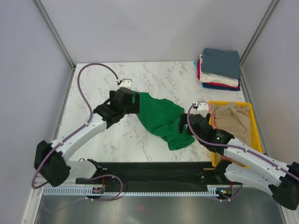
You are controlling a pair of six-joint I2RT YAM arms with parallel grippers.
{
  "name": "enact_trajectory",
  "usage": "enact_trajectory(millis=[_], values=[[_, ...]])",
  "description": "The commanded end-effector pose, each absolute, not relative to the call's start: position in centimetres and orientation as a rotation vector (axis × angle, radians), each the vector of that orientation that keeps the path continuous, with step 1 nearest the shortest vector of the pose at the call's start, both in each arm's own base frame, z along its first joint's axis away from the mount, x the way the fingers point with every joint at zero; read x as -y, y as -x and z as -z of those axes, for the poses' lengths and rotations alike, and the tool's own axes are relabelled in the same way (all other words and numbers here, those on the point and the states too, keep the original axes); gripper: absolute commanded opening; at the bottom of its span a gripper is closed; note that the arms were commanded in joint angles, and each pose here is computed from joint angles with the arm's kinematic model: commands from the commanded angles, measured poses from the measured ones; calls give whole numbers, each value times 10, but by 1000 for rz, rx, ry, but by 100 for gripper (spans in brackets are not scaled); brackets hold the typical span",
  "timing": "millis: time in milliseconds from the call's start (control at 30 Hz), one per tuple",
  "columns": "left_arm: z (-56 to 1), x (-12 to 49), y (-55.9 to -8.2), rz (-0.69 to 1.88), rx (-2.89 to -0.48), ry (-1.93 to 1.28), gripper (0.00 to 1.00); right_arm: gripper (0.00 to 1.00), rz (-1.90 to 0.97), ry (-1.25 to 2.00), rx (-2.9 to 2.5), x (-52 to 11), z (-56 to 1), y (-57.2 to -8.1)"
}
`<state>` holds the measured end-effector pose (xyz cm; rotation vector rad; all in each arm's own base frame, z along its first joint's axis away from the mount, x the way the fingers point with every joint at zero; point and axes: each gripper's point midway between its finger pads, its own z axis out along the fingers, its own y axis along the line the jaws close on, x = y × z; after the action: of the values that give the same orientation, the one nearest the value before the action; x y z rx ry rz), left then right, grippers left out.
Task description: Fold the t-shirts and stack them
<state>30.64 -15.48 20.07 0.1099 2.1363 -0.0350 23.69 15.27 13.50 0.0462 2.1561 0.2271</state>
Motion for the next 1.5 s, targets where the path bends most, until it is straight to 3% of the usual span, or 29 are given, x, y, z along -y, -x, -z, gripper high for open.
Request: enact_trajectory(millis=[0, 233, 400, 467, 533, 567, 600, 633, 667, 767, 800, 900, 1033, 1133, 1300, 1467], values=[[-155, 177, -352, 185, -2259, 33, 100, 98, -332, -24, -2161, -169, -138, -234], [-73, 172, -446, 218, -2469, 158, 100, 98, -398, 25, -2284, -192, -109, -226], [-46, 175, -465, 239, -2519, 146, 98, 98, -365, 39, -2371, -202, -72, -230], [-37, 178, -469, 261, -2534, 157, 85, 97, -368, 48, -2379, -208, -62, -235], [-38, 184, -478, 309, -2528, 153, 64, 86, -385, 60, -2366, -214, -60, -240], [-32, 189, -480, 349, -2546, 144, 43, 70, -376, 62, -2374, -214, -56, -242], [-32, 191, -482, 363, -2544, 144, 32, 61, -371, 63, -2369, -214, -56, -245], [-38, 193, -487, 382, -2529, 142, 7, 51, -363, 70, -2369, -214, -56, -248], [-41, 192, -488, 384, -2524, 149, 2, 29, -347, 81, -2360, -212, -59, -252], [-82, 185, -484, 373, -2447, 175, 2, 0, -285, 91, -2320, -202, -90, -264], [-129, 182, -481, 396, -2359, 172, 2, 0, -253, 69, -2257, -200, -119, -278], [-199, 153, -461, 298, -2250, 211, 2, 0, -201, 54, -2124, -183, -206, -287], [-364, 113, -404, 266, -1944, 180, 2, 0, -184, -39, -1926, -139, -331, -270], [-436, 96, -360, 248, -1857, 120, 2, 0, -255, -112, -1789, -113, -402, -251], [-483, 71, -318, 168, -1790, 74, 2, 1, -310, -114, -1720, -108, -447, -241], [-458, 62, -335, 36, -1862, 33, 3, 8, -43, -89, -1787, -117, -428, -295]])
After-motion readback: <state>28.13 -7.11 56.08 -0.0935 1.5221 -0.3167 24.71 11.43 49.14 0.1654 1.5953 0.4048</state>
